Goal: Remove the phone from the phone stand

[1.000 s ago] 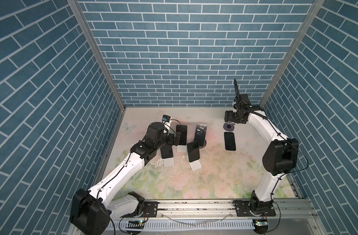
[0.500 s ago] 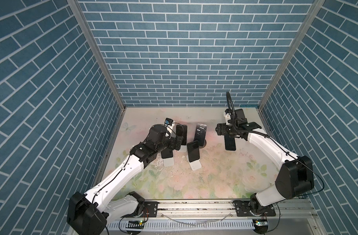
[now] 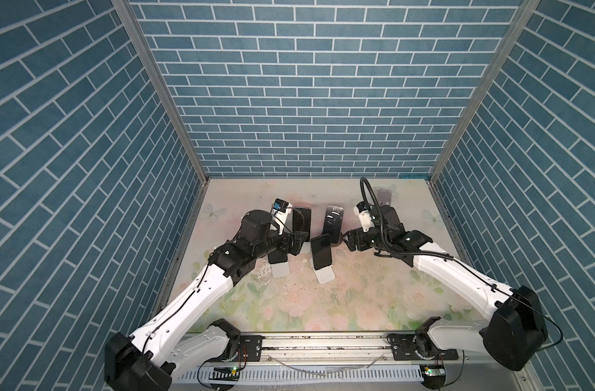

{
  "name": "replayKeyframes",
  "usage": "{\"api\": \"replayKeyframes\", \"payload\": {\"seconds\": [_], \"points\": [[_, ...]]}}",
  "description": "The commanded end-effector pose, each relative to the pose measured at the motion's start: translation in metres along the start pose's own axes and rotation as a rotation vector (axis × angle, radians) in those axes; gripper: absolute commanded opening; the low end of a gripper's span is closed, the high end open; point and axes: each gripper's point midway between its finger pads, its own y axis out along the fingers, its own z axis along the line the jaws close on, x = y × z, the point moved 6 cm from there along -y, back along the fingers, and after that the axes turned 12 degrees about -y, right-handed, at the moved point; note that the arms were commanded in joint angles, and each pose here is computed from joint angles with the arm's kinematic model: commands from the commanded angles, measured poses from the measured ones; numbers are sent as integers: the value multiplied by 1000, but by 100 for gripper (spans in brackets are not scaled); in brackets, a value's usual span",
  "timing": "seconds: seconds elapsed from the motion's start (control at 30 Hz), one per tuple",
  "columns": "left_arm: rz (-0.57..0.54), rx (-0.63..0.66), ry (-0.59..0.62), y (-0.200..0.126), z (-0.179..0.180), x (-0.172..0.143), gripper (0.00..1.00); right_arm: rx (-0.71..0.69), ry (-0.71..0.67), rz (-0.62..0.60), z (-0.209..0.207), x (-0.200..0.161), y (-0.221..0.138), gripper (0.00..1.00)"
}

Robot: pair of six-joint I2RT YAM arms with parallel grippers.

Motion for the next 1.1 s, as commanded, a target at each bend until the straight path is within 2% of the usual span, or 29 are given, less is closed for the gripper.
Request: {"api": "replayKeyframes", "payload": {"seconds": [0.0, 0.07, 0.57, 0.9, 1.07], "points": [[-2, 31, -20, -4, 5, -8, 100, 40, -48, -27, 17, -6, -3, 93], [-10, 44, -27, -4, 7, -8, 100, 40, -64, -30, 25, -8, -4, 99], [-37, 64, -46, -12, 10, -10, 100, 33, -156, -114, 82, -9, 17, 99], [-43, 81, -45, -15, 14, -15, 100, 19, -145, -185, 92, -7, 38, 99], [-48, 74, -49, -15, 13, -15, 100, 30, -149, -181, 95, -12, 48, 99]]}}
